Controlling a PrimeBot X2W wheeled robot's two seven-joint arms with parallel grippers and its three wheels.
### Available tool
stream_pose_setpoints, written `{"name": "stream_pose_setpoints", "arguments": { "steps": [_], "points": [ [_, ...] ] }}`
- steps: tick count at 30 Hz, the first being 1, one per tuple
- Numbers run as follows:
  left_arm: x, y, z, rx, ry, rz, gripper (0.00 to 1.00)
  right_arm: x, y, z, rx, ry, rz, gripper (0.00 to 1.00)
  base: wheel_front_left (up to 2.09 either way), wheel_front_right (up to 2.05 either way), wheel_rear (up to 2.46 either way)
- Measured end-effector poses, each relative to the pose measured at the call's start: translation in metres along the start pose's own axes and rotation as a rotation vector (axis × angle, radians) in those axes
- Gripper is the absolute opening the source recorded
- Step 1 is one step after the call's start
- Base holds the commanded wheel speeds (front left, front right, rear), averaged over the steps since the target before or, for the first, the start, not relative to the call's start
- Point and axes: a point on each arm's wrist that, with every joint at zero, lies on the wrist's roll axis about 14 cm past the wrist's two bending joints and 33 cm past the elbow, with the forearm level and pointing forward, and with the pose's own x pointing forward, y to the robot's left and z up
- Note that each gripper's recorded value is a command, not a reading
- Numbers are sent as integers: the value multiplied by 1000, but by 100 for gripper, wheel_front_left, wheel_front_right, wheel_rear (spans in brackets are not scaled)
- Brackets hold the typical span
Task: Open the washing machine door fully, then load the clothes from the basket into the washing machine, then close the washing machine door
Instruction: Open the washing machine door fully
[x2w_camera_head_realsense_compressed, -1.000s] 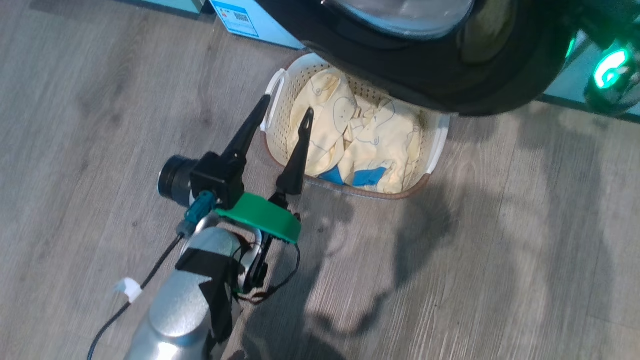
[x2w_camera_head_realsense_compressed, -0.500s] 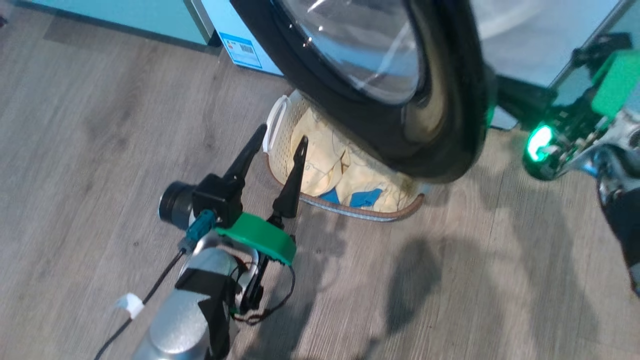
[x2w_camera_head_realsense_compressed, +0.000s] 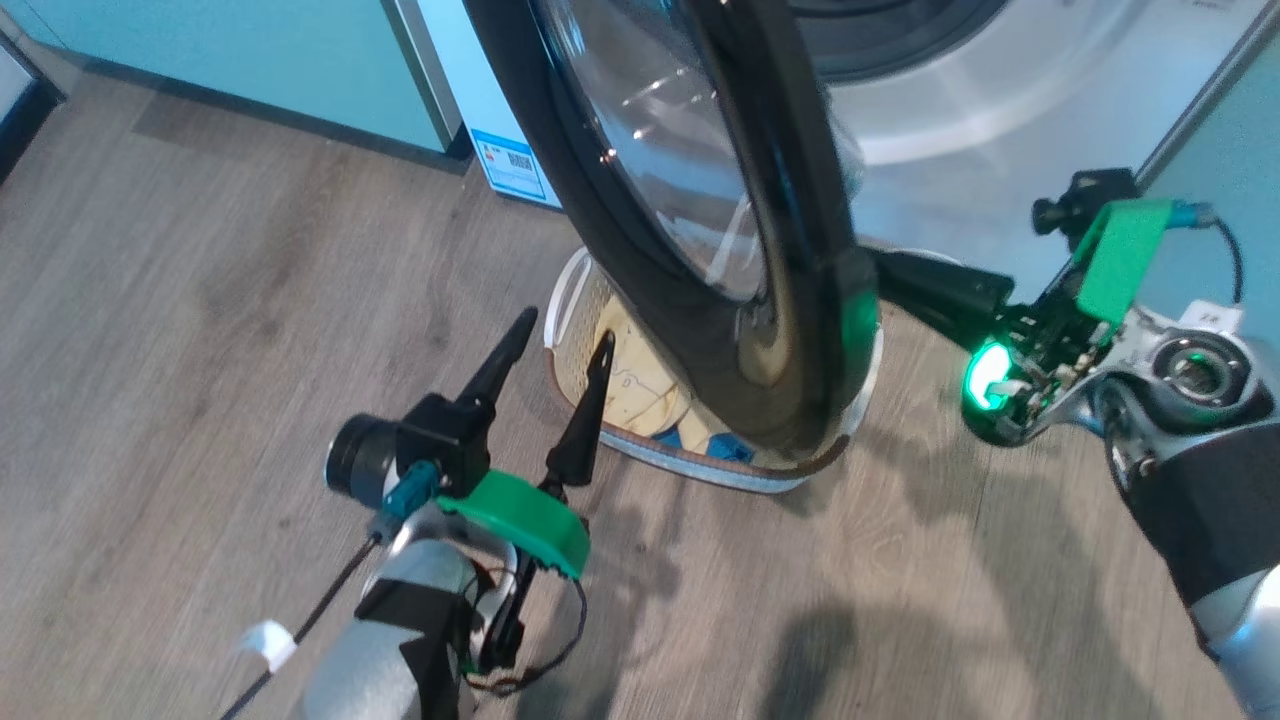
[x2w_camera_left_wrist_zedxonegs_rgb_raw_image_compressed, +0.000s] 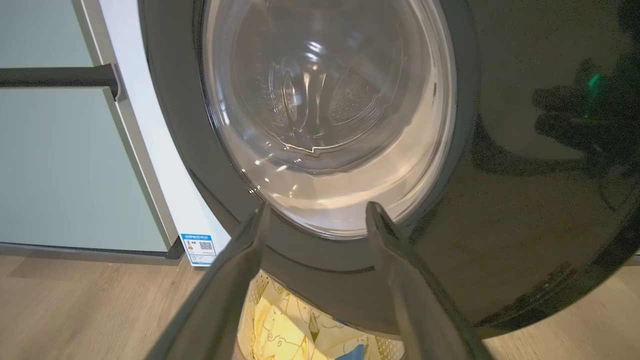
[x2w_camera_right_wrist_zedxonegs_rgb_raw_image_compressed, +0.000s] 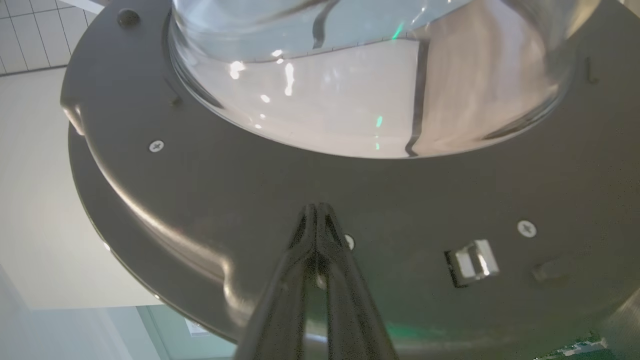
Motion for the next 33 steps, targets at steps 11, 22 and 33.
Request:
{"name": "stream_pose_setpoints", "arguments": {
  "steps": [11,22,33],
  "points": [
    [-14,1,1,-3,4,10,100,11,2,-29,29,44,6,0,0,0,0],
    [-13,0,2,-5,1,7,100,15,7,-36,48,42,28,0,0,0,0],
    [-10,1,2,-9,0,10,100,-7,33,12,25,-246,123,0,0,0,0]
  ]
}}
